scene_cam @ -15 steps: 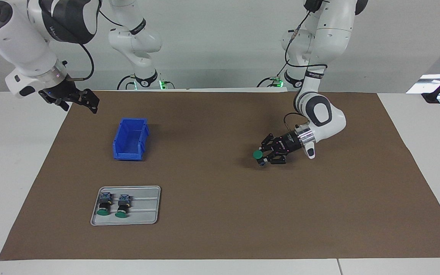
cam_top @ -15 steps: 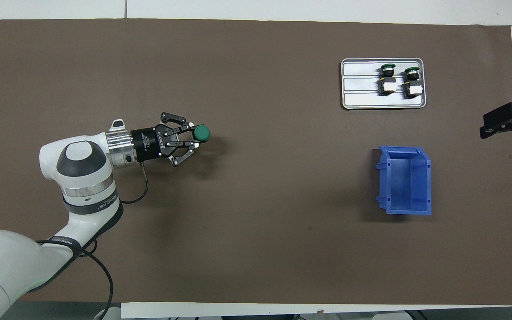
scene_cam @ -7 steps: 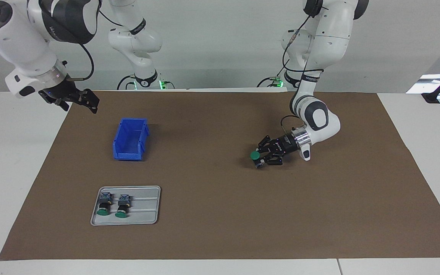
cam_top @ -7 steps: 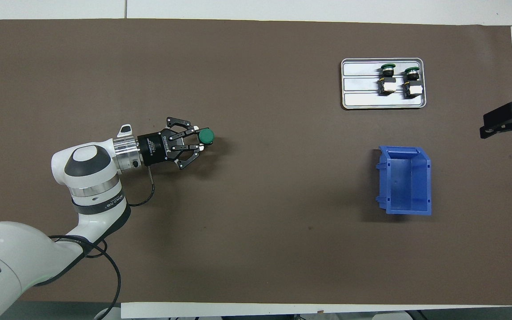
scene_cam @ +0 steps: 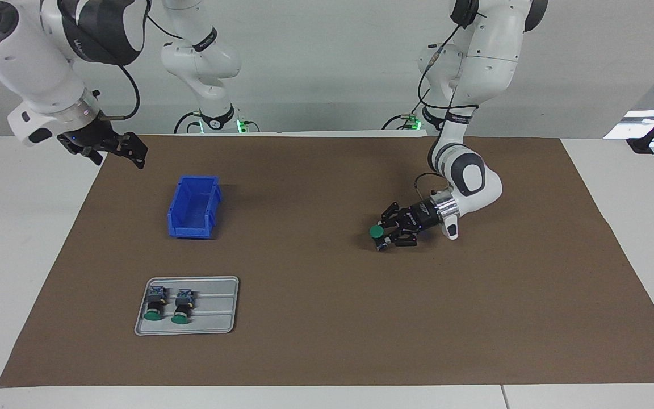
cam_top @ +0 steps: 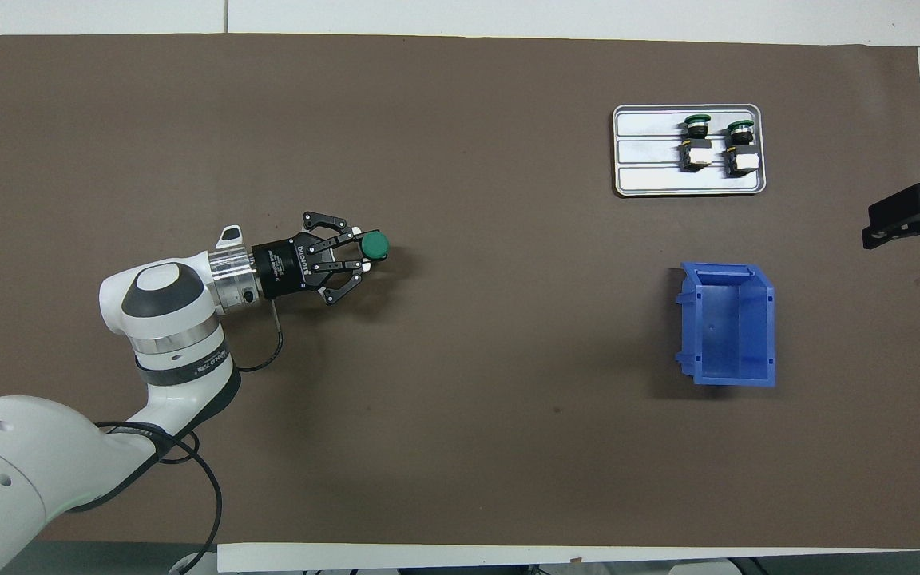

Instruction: Place and press button with both arms

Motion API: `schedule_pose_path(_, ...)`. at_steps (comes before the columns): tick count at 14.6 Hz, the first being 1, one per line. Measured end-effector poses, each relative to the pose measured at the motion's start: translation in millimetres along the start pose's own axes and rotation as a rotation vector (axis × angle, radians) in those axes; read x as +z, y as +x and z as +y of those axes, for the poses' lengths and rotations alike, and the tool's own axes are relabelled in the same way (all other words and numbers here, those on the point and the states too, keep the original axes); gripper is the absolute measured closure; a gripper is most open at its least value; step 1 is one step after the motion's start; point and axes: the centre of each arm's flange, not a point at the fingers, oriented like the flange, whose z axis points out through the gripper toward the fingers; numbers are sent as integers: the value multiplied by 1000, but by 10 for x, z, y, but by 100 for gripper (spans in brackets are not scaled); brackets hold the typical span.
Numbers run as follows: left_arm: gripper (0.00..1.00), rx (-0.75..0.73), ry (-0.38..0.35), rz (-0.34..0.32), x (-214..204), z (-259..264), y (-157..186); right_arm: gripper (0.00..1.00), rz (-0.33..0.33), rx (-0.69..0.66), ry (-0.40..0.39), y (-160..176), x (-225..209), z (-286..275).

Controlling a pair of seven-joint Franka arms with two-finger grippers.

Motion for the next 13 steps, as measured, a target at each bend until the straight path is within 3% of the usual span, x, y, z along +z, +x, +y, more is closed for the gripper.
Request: schedule_pose_path(13, 67, -6, -11, -29, -67, 41, 49, 0, 0, 0, 0, 0, 0, 0)
